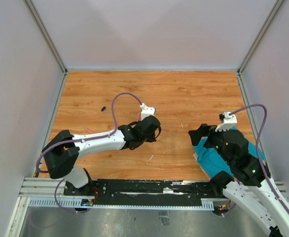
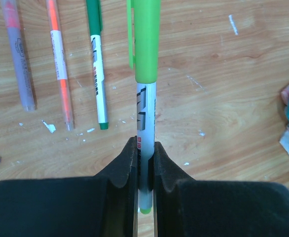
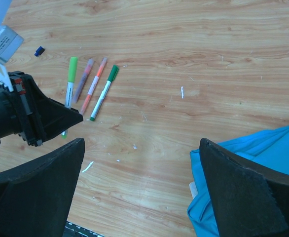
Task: Insert the pens into the pen caps
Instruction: Place the pen at the center of the board.
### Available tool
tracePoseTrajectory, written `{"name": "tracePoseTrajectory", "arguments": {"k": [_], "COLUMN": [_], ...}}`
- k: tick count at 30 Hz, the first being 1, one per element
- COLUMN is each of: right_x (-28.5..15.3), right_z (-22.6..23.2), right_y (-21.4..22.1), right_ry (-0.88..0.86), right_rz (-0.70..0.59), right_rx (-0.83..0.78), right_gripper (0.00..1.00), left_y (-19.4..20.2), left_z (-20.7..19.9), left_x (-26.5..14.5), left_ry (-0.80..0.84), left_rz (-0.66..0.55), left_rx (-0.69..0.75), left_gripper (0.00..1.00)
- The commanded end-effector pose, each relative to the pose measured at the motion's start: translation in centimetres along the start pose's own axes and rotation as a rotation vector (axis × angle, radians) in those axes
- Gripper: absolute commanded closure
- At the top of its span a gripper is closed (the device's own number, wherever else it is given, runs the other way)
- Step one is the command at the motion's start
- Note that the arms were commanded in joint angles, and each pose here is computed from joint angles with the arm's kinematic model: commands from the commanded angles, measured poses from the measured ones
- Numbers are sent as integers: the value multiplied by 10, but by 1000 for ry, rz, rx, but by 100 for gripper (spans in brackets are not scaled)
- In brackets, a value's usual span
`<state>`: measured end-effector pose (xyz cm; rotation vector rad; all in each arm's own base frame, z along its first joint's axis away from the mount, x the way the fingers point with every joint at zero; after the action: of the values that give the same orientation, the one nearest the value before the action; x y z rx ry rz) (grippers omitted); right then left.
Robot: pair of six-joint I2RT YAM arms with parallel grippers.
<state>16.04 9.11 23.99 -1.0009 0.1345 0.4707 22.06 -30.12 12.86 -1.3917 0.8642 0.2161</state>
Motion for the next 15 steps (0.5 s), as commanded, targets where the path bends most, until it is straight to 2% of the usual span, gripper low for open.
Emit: {"name": "tracePoseTrajectory", "arguments": {"k": [1, 15], "right_x": [-8, -14], "right_z": [-4, -10], "right_y": [-10, -7], "right_ry": [30, 40], "right_rz": [-39, -44], "right_rx": [2, -2], "right_gripper": [1, 1], "left_y": [-2, -2], "left_z": [5, 1], "left_x": [16, 73], "left_ry": [-54, -91], "left_rz": [33, 135], "left_rx": [1, 49], "left_gripper": [100, 99]}}
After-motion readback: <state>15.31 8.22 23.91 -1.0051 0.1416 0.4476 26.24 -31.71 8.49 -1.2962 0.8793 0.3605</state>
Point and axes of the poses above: each gripper's point midway between its finger pads, its own x axis out along the fingers, its own z axis along the line the jaws close on, y = z × x, the point moved 4 cm from there along -x, back along the fingers, and after that the axes turned 15 degrees about x, right-handed, at the moved point
